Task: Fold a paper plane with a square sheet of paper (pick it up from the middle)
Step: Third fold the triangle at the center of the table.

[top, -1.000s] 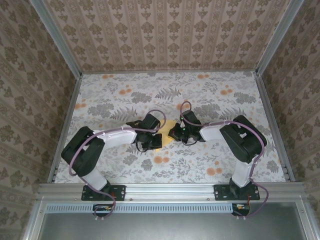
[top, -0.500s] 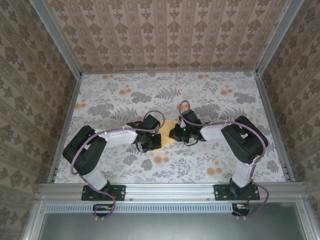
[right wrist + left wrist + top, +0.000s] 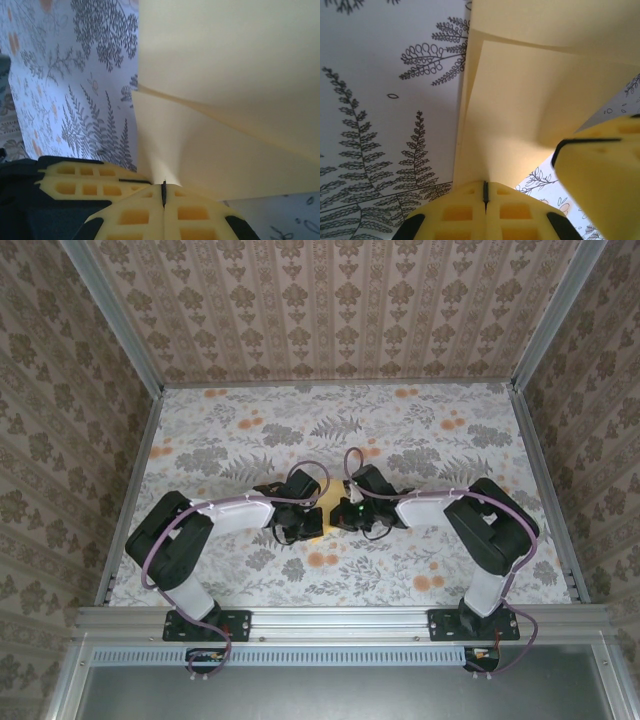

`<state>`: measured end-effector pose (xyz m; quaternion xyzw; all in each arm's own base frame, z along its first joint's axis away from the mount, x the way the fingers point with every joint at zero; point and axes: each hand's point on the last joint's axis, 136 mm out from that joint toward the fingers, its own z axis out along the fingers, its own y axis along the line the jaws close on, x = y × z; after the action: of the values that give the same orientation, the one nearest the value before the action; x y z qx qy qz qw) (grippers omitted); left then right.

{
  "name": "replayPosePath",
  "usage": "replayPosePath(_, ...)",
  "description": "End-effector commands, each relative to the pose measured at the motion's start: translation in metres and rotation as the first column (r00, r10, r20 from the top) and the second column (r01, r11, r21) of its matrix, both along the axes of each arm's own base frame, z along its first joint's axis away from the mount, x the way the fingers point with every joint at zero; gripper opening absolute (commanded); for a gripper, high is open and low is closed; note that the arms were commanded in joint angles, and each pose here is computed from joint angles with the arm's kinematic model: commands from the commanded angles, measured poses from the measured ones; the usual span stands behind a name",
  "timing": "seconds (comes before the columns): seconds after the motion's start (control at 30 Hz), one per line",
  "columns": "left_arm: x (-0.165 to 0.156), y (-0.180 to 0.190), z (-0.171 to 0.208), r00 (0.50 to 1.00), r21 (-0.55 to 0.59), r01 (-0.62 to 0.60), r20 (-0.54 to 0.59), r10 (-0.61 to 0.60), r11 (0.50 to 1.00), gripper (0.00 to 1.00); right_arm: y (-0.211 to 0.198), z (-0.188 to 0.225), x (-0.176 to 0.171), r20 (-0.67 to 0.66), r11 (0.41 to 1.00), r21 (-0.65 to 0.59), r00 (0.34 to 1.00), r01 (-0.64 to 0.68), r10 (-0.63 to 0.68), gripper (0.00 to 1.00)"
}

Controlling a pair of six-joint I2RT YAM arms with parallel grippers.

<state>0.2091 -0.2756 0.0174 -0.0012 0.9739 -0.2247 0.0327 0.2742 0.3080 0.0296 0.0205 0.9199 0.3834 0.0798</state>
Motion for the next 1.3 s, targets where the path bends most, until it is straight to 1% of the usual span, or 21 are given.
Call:
replayPosePath(0.0,-0.02,0.019,-0.026,0.997,0.083,0.005,-0.079,0.002,0.997,0.0,0.006,-0.004,-0.001,-0.019,1.0,-0.017,1.0,-0.018,0.018,0.05)
replayPosePath(0.2,-0.02,0.019,-0.026,0.997,0.082,0.005,-0.08,0.002,0.997,0.0,0.01,-0.011,-0.004,-0.046,0.999,-0.02,0.999,-0.03,0.029,0.04)
replayPosePath(0.37,-0.025,0.025,-0.03,0.995,0.107,0.004,-0.099,0.007,0.994,0.0,0.0,-0.026,-0.005,-0.066,0.997,-0.075,0.998,-0.022,0.017,0.03)
replayPosePath(0.57,-0.044,0.046,-0.045,0.985,0.17,0.007,-0.17,0.023,0.985,0.0,-0.034,-0.043,0.006,-0.079,0.991,-0.129,0.996,0.025,-0.036,0.03)
replayPosePath(0.63,-0.049,0.052,-0.05,0.981,0.179,0.002,-0.191,0.033,0.984,0.0,-0.051,-0.045,0.016,-0.072,0.988,-0.141,0.995,0.058,-0.069,0.03)
replayPosePath(0.73,-0.051,0.057,-0.051,0.98,0.179,-0.008,-0.194,0.043,0.984,0.0,-0.073,-0.047,0.031,-0.061,0.983,-0.156,0.993,0.092,-0.103,0.03)
replayPosePath(0.8,-0.047,0.054,-0.048,0.982,0.162,-0.016,-0.182,0.046,0.987,0.0,-0.082,-0.049,0.038,-0.061,0.981,-0.165,0.991,0.104,-0.115,0.03)
replayPosePath(0.9,-0.035,0.042,-0.036,0.988,0.108,-0.019,-0.149,0.035,0.994,0.0,-0.093,-0.045,0.05,-0.048,0.978,-0.163,0.989,0.13,-0.139,0.03)
replayPosePath(1.07,-0.012,0.016,-0.007,0.998,0.016,0.01,-0.065,-0.009,1.0,0.0,-0.096,-0.005,0.06,0.025,0.98,-0.125,0.988,0.154,-0.152,0.05)
replayPosePath(1.1,-0.008,0.011,-0.001,0.999,-0.001,0.016,-0.048,-0.016,1.0,0.0,-0.095,0.003,0.06,0.034,0.982,-0.112,0.988,0.154,-0.151,0.06)
replayPosePath(1.13,-0.002,0.006,0.007,1.0,-0.02,0.021,-0.022,-0.021,1.0,0.0,-0.093,0.011,0.059,0.045,0.984,-0.092,0.988,0.151,-0.148,0.09)
replayPosePath(1.17,0.002,0.003,0.014,1.0,-0.033,0.025,-0.003,-0.025,0.999,0.02,-0.092,0.018,0.058,0.052,0.986,-0.077,0.988,0.151,-0.147,0.12)
replayPosePath(1.27,0.016,-0.007,0.037,0.998,-0.077,0.03,0.059,-0.025,0.997,0.16,-0.091,0.031,0.053,0.061,0.986,-0.037,0.986,0.16,-0.157,0.22)
